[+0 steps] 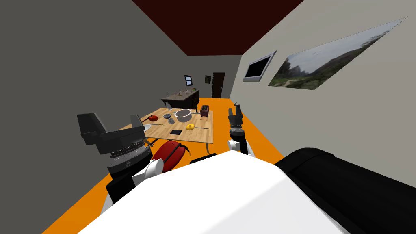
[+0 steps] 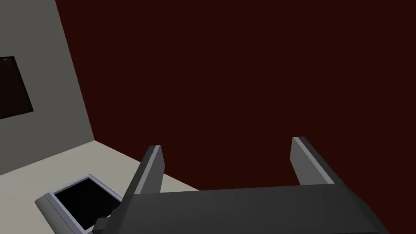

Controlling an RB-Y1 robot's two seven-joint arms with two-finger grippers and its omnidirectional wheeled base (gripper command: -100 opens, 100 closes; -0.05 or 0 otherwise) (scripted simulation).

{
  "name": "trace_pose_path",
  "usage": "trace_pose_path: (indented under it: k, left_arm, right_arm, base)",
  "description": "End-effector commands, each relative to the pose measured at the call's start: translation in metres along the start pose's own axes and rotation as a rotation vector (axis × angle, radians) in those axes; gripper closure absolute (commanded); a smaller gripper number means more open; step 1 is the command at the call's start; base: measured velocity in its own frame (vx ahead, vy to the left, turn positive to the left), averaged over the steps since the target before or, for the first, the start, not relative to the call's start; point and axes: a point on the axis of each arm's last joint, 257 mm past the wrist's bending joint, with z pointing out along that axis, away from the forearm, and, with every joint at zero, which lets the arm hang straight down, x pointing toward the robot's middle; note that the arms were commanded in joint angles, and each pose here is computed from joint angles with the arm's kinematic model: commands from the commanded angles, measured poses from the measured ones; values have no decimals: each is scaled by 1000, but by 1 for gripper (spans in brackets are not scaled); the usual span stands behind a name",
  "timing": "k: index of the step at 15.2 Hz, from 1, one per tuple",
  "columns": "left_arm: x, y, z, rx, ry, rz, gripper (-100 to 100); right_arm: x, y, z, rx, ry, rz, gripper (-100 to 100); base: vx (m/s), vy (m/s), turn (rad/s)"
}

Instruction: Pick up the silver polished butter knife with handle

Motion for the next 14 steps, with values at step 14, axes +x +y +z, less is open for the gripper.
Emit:
trace_pose_path:
  k: [14]
  left_arm:
    - [0,0,0,0,0,0,0]
  right_arm:
    - [42,-77,-42,144,340,-158,-100]
  base:
    - [-24,52,86]
